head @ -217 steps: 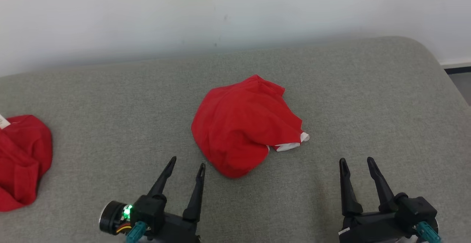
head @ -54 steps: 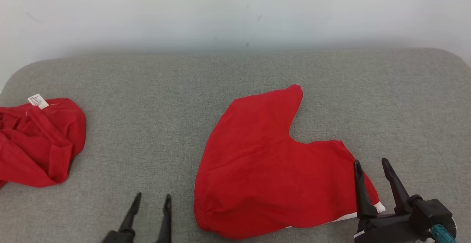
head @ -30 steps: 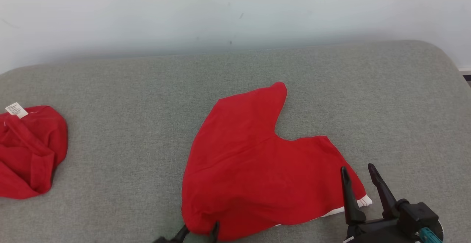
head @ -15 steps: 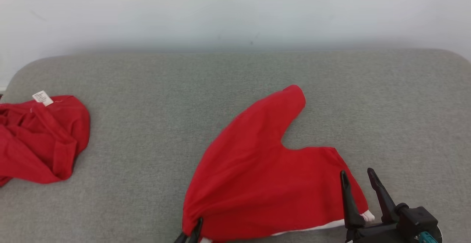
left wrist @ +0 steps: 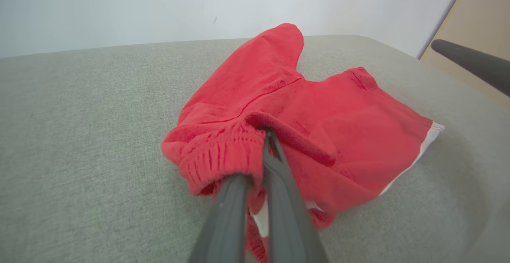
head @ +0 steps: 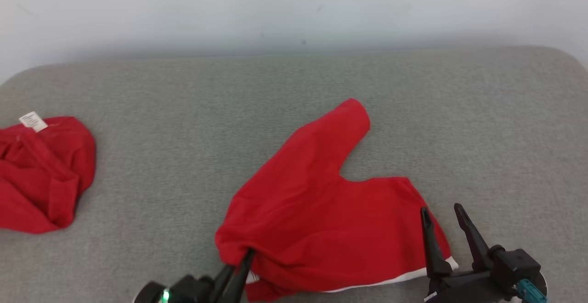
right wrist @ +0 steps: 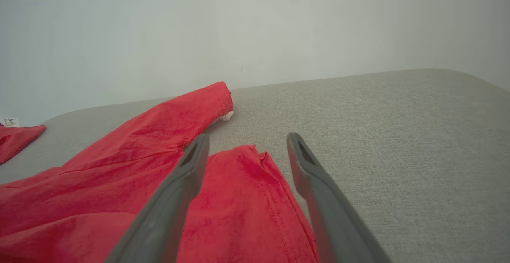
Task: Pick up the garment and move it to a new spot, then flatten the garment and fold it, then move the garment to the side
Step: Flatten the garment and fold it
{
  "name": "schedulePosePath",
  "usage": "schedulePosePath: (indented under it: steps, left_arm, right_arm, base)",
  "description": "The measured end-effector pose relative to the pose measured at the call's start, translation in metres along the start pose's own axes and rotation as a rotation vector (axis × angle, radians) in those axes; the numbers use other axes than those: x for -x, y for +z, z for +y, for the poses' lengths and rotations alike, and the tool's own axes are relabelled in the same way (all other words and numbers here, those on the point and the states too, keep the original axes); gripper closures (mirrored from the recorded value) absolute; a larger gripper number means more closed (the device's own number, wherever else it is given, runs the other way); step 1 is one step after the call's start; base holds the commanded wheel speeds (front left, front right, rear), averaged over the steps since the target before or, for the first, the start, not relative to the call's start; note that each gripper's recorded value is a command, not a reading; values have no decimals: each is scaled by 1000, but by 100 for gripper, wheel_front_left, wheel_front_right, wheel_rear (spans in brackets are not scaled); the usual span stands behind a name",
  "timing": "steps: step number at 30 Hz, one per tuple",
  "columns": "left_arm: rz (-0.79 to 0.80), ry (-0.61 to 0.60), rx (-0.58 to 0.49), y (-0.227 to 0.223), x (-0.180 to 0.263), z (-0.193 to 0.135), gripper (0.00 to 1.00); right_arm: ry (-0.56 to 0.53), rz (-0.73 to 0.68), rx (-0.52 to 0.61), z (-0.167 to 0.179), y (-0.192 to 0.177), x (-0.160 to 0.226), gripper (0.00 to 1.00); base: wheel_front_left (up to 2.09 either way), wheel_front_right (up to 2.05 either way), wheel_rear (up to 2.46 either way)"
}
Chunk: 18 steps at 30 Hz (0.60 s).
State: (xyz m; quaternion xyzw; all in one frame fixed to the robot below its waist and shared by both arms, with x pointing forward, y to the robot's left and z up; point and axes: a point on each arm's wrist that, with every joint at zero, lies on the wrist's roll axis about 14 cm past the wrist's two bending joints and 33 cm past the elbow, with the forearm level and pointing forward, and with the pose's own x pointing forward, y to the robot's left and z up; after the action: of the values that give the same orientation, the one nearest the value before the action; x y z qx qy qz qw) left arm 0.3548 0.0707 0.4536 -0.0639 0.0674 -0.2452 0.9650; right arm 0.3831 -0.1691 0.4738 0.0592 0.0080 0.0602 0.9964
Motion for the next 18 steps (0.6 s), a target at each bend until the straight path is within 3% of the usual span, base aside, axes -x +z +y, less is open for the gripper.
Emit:
schedulePosePath:
  steps: [7, 15, 16, 17, 18]
  left_arm:
    - [-2, -15, -48, 9, -45, 17, 100]
    - [92, 0, -43, -16, -69, 32, 100]
    - [95, 1, -40, -17, -70, 32, 84]
    - [89, 4, -33, -15, -72, 32, 47]
    - [78, 4, -30, -13, -72, 31, 0]
  right_arm:
    - [-74, 16, 18, -27, -3, 9, 0]
    - [-133, 49, 23, -44, -12, 19, 0]
    - [-137, 51, 22, -45, -13, 20, 0]
    - [-142, 53, 20, -46, -13, 21, 0]
    - [-142, 53, 19, -46, -13, 21, 0]
  base:
    - [0, 0, 0]
    - [0, 0, 0]
    - [0, 0, 0]
    - [0, 0, 0]
    - [0, 0, 0]
